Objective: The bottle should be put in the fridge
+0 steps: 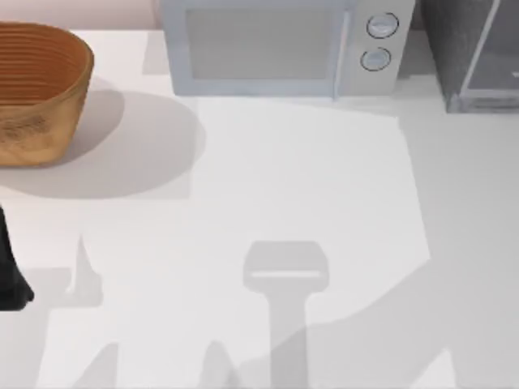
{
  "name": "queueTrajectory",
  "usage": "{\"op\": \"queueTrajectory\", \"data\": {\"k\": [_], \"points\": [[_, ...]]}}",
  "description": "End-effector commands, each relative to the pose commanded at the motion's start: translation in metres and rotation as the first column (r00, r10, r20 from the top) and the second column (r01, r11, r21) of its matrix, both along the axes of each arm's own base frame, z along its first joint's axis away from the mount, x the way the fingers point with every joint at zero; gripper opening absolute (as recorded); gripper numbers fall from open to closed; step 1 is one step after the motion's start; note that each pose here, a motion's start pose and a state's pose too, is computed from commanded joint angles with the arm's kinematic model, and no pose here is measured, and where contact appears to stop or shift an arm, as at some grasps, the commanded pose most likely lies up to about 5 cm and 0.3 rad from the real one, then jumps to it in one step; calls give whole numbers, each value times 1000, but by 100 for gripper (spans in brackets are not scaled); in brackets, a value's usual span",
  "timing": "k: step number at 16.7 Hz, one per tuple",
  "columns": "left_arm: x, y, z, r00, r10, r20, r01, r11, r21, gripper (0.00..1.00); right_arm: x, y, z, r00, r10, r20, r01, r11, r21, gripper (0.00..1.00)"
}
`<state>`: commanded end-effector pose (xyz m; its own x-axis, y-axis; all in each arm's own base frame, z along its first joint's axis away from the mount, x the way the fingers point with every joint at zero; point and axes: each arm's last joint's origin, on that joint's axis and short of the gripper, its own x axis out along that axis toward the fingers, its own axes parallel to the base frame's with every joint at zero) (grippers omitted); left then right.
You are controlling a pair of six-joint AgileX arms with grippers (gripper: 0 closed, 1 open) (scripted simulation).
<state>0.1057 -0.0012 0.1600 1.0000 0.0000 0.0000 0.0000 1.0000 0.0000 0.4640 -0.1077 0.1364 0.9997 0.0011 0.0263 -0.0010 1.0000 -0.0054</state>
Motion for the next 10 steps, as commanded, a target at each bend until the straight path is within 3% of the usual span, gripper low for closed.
{"op": "queueTrajectory", "data": {"k": [5, 10], "points": [[0, 0, 0, 1000, 0, 0, 0, 1000, 0, 100, 38, 5, -4, 1000, 9, -24, -9, 1000, 8, 1], [0, 0, 0, 1000, 0, 0, 0, 1000, 0, 100, 40, 5, -8, 999, 9, -35, -9, 1000, 10, 1]]}}
